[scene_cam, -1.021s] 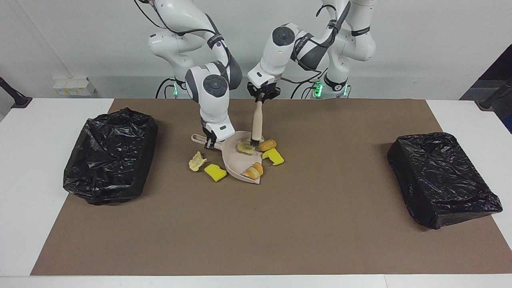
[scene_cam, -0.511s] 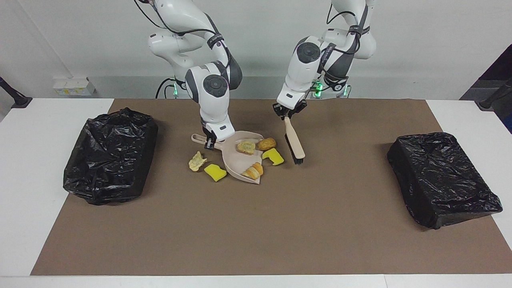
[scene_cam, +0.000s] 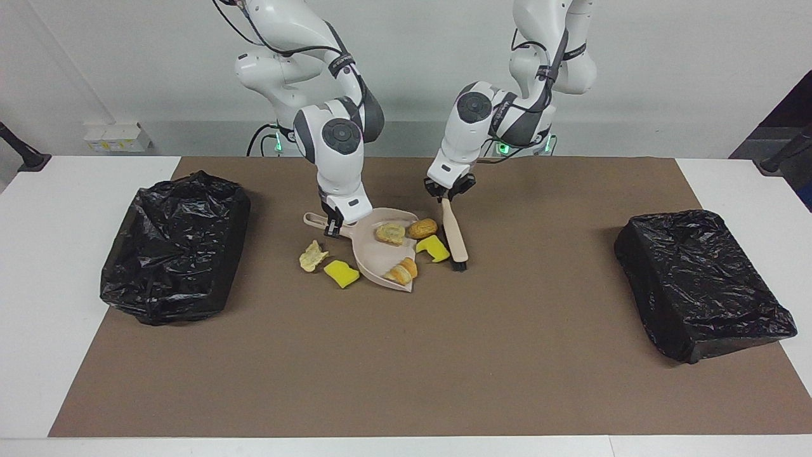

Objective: Sweep and dump trash in bin
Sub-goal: 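Brush the last pieces into the dustpan with the left gripper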

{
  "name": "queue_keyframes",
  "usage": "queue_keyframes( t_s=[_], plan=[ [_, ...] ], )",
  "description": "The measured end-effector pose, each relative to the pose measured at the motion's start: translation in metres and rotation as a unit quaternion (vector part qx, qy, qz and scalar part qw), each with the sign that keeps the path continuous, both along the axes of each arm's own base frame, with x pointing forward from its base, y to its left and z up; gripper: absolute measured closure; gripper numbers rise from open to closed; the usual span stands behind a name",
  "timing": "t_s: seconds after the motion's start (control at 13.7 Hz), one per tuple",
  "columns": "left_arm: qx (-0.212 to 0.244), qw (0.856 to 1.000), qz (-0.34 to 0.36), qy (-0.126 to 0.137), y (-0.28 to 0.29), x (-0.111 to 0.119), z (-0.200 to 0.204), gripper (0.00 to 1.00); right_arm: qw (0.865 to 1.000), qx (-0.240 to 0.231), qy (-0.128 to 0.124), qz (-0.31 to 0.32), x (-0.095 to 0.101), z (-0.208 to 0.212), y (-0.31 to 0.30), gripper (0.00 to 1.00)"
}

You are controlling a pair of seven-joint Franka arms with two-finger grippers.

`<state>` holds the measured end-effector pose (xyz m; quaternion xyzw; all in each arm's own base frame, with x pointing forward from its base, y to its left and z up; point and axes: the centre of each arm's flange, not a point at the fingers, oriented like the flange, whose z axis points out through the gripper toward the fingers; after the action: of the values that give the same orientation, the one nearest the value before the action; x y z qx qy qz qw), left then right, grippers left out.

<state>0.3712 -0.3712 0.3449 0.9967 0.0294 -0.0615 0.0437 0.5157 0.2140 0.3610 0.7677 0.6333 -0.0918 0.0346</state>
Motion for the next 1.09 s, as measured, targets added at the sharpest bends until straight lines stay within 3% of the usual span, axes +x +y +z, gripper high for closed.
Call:
queue_keyframes(
  t_s=[0.36, 0.51, 1.09],
  plan=[
    [-0.047, 0.996, -0.057, -0.042, -0.059, -0.025, 0.015, 0.74, 1.0, 0.0, 0.0, 0.0, 0.0, 0.0, 0.0, 0.67],
    [-0.057, 0.995, -0.071, -0.048, -0.076, -0.033, 0.025, 0.74, 1.0, 0.0, 0.0, 0.0, 0.0, 0.0, 0.0, 0.67],
    [-0.036, 0.997, -0.059, -0.021, -0.06, -0.014, 0.027, 0.74, 1.0, 0.0, 0.001, 0.0, 0.0, -0.001, 0.0, 0.67]
  ],
)
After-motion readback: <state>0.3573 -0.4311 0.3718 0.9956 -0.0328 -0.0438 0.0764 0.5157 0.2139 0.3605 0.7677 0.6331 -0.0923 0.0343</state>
